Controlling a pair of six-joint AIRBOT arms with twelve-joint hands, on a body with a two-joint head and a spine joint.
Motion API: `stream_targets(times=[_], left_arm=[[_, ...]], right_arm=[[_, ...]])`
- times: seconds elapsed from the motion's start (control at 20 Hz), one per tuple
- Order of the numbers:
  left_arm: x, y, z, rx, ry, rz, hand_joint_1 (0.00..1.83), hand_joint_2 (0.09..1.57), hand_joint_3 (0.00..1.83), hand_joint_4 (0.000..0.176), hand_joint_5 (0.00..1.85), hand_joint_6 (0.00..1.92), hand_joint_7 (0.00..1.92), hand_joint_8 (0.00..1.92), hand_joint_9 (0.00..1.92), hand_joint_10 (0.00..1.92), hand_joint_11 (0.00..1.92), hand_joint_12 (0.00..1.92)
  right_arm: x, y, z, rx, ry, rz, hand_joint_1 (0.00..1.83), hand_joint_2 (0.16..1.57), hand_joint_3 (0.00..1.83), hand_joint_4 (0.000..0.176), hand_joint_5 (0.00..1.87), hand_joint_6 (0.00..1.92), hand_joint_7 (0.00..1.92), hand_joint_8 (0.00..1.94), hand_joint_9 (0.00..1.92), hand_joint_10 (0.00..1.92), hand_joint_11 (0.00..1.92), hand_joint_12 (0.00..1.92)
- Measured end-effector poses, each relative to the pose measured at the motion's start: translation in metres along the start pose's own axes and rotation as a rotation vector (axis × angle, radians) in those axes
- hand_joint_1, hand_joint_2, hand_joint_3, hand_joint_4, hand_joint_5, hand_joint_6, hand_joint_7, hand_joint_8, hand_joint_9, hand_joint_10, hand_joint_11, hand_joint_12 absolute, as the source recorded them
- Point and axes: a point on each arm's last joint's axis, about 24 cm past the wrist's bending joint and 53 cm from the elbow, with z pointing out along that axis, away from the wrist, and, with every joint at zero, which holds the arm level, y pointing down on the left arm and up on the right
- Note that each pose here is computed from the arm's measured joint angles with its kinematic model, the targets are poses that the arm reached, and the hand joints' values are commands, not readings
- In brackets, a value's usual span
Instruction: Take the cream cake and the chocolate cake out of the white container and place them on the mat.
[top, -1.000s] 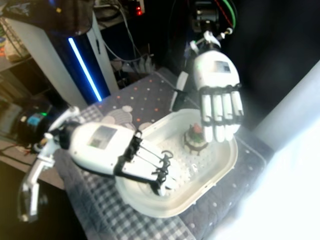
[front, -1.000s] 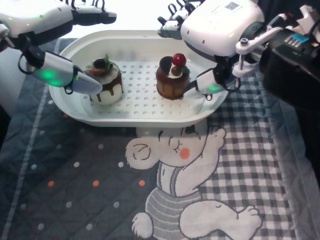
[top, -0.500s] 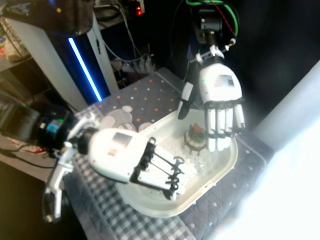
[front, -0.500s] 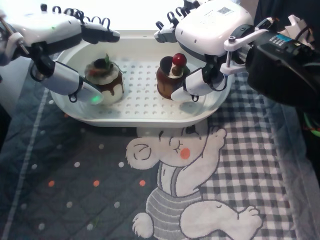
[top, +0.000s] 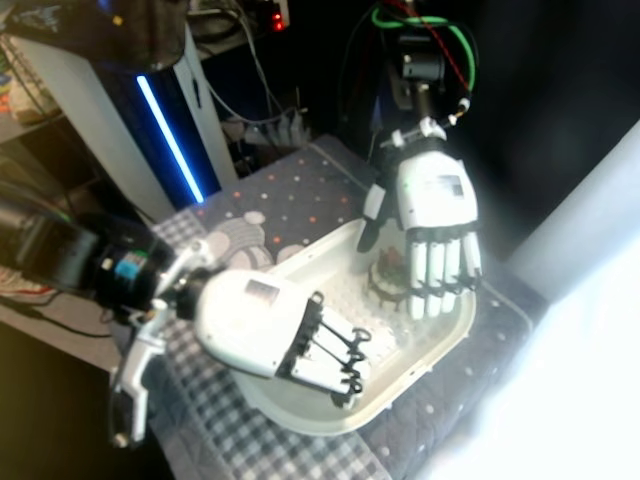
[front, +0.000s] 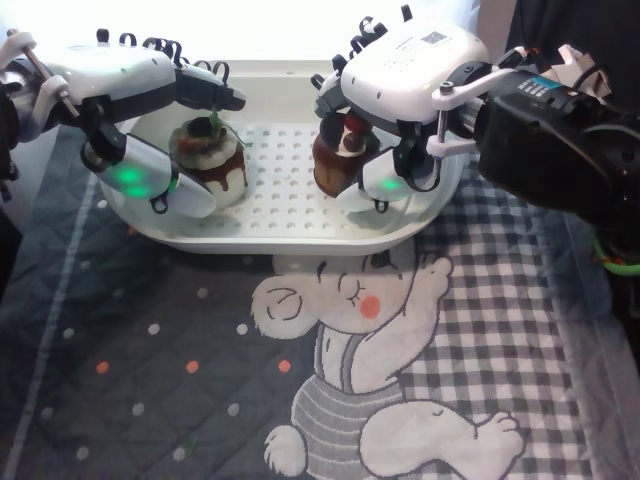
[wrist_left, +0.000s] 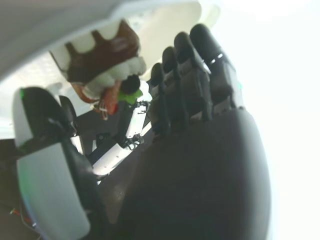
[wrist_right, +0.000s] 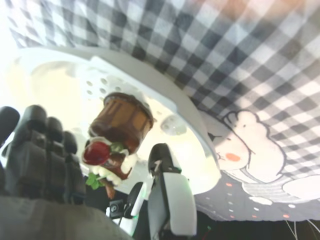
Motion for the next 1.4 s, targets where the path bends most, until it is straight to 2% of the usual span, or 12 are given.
stream_targets(times=[0.1,0.15,0.2,0.25,0.4,0.7,0.8,0.9,0.95,1.15,1.3,1.4], left_arm=[[0.001,0.001,0.000,-0.002,0.002,0.001,1.07,1.14,0.01,0.000,0.73,0.07,0.85,0.07,0.81,0.22,0.33,1.37],[0.003,0.001,0.001,-0.002,0.004,0.000,1.17,1.19,0.01,0.000,0.70,1.09,0.92,0.90,0.91,0.25,0.43,1.32],[0.004,0.003,0.001,-0.006,0.003,-0.010,1.31,1.20,0.00,0.000,0.62,1.31,0.88,1.12,0.83,1.17,0.45,1.37],[0.003,0.003,0.001,-0.005,0.001,-0.011,1.33,1.24,0.00,0.000,0.61,1.41,0.80,1.25,0.72,1.45,0.43,1.41],[0.005,0.005,0.002,-0.010,0.008,-0.012,1.34,1.23,0.00,0.000,0.70,1.38,0.78,1.24,0.69,1.52,0.44,1.46],[0.004,0.008,0.002,-0.017,-0.007,-0.050,1.34,1.23,0.00,0.000,0.68,1.30,0.80,1.30,0.69,1.54,0.44,1.53],[-0.002,0.006,0.001,-0.008,-0.034,-0.078,1.34,1.23,0.00,0.000,0.67,1.32,0.80,1.29,0.72,1.50,0.49,1.50],[-0.015,-0.005,-0.011,0.027,-0.087,-0.077,1.34,1.22,0.00,0.000,0.66,1.34,0.82,1.26,0.73,1.48,0.52,1.47],[-0.024,-0.015,-0.020,0.056,-0.125,-0.066,1.34,1.22,0.00,0.000,0.68,1.36,0.81,1.26,0.73,1.47,0.52,1.47],[-0.052,-0.033,-0.053,0.117,-0.235,-0.032,1.34,1.21,0.00,0.000,0.68,1.36,0.82,1.22,0.76,1.43,0.58,1.45],[-0.052,-0.049,-0.082,0.166,-0.278,-0.005,1.35,1.19,0.00,0.000,0.73,1.27,0.82,1.20,0.80,1.41,0.64,1.48],[-0.043,-0.054,-0.103,0.180,-0.271,0.017,1.34,1.19,0.00,0.000,0.73,1.22,0.82,1.20,0.85,1.42,0.72,1.54]], right_arm=[[0.000,0.000,0.000,0.000,-0.001,0.000,0.97,1.04,0.01,0.000,0.91,0.06,0.89,0.03,0.84,0.13,0.22,1.48],[-0.001,0.000,0.000,0.001,-0.003,0.003,1.01,1.07,0.00,0.000,0.98,0.06,0.94,0.03,0.86,0.16,0.25,1.48],[-0.001,0.000,0.000,0.000,-0.005,0.003,1.12,1.12,0.00,0.000,0.97,0.81,1.02,0.03,0.89,0.24,0.30,1.56],[-0.001,0.000,0.000,0.000,-0.006,0.004,1.21,1.13,0.00,0.000,1.01,0.99,0.92,0.81,0.88,0.47,0.32,1.60],[-0.001,0.000,0.000,0.001,-0.005,0.009,1.21,1.16,0.00,0.000,0.97,1.07,0.84,1.17,0.79,0.98,0.41,1.70],[-0.002,0.001,0.000,0.000,-0.008,0.011,1.24,1.15,0.00,0.000,0.99,0.84,0.90,1.32,0.84,1.35,0.61,1.86],[-0.004,0.010,-0.002,-0.019,-0.026,0.018,1.24,1.16,0.00,0.000,0.93,0.88,0.90,1.36,0.83,1.42,0.66,1.84],[-0.011,0.026,-0.014,-0.052,-0.055,0.024,1.17,1.16,0.00,0.000,0.91,1.04,0.99,1.71,1.07,1.86,1.10,1.92],[-0.021,0.032,-0.022,-0.067,-0.088,0.015,1.21,1.24,0.00,0.000,0.79,1.00,0.75,1.67,0.93,1.92,1.00,1.92],[-0.070,0.038,-0.062,-0.095,-0.245,-0.040,1.26,1.13,0.00,0.000,0.87,0.98,1.05,1.11,0.87,1.35,0.51,1.91],[-0.091,0.065,-0.090,-0.160,-0.329,-0.076,1.23,1.21,0.00,0.000,0.78,1.00,0.84,1.52,0.97,1.66,0.92,1.92],[-0.090,0.089,-0.107,-0.220,-0.347,-0.103,1.24,1.21,0.00,0.000,0.77,1.03,0.88,1.46,1.01,1.56,0.97,1.83]])
